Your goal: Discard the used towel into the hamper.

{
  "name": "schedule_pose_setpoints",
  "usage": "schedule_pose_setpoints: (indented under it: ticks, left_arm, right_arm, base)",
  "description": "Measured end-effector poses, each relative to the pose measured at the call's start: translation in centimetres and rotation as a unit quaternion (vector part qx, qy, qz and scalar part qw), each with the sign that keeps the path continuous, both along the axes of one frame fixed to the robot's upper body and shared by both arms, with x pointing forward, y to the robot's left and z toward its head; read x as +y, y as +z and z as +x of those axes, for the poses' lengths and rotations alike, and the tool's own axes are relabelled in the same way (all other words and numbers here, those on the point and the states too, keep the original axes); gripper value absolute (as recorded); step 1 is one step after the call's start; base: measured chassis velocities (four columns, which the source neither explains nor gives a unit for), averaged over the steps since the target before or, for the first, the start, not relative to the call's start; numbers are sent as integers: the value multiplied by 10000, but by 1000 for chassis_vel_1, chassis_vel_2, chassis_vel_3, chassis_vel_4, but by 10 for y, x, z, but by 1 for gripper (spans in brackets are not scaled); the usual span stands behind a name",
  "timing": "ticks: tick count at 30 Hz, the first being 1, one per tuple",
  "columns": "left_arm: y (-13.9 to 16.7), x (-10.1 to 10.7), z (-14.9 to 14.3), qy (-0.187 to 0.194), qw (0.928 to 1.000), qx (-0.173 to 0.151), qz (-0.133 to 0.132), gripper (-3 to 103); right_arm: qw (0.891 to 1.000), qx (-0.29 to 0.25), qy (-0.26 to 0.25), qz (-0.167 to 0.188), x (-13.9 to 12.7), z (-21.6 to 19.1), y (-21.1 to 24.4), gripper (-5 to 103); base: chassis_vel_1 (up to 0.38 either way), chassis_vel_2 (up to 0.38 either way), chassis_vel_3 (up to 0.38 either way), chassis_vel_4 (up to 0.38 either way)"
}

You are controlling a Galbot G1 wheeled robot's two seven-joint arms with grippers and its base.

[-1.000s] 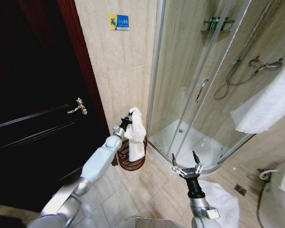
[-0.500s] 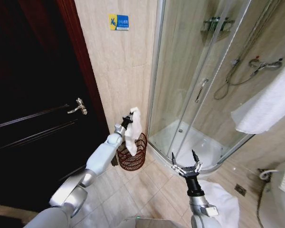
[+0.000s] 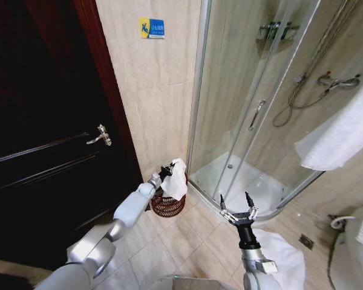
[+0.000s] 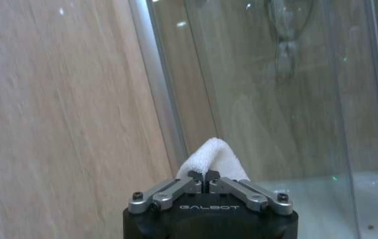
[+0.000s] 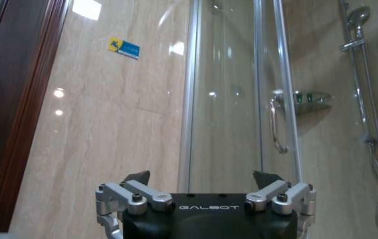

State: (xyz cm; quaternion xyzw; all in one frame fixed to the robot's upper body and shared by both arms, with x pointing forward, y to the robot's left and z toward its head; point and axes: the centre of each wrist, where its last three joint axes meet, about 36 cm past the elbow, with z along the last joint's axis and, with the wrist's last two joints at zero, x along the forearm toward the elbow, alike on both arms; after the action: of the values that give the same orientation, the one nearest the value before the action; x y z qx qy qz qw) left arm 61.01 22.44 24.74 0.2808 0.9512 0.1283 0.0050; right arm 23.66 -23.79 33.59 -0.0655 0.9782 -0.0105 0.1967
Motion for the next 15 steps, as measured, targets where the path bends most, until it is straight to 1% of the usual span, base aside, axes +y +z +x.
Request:
schedule_pose_setpoints:
  ticks: [1, 4, 5, 7, 11, 15]
  left_arm:
    - [0, 0, 0, 0, 10000, 0, 0, 0]
    - [-18, -3, -6, 11, 9997, 240, 109, 0]
    - [-18, -3, -6, 11, 9997, 240, 109, 0]
    - [-29, -9, -10, 12, 9991, 377, 183, 0]
    - [-35, -14, -11, 94, 9987, 457, 187, 0]
    - [-36, -12, -11, 162, 9987, 455, 186, 0]
  right_arm:
    - [10000, 0, 0, 0, 0, 0, 0, 100]
    - [10000, -58, 19, 20, -1, 1, 4, 100]
    - [10000, -58, 19, 20, -1, 1, 4, 100]
    - [9999, -108, 80, 6, 0, 2, 11, 100]
    - [9998, -153, 146, -17, 1, 2, 16, 100]
    - [9997, -162, 161, -33, 1, 1, 17, 100]
  base:
    - [0, 0, 0, 0]
    - [0, 0, 0, 0]
    - [0, 0, 0, 0]
    - [0, 0, 0, 0]
    - [0, 0, 0, 0]
    - [-52, 46, 48, -50]
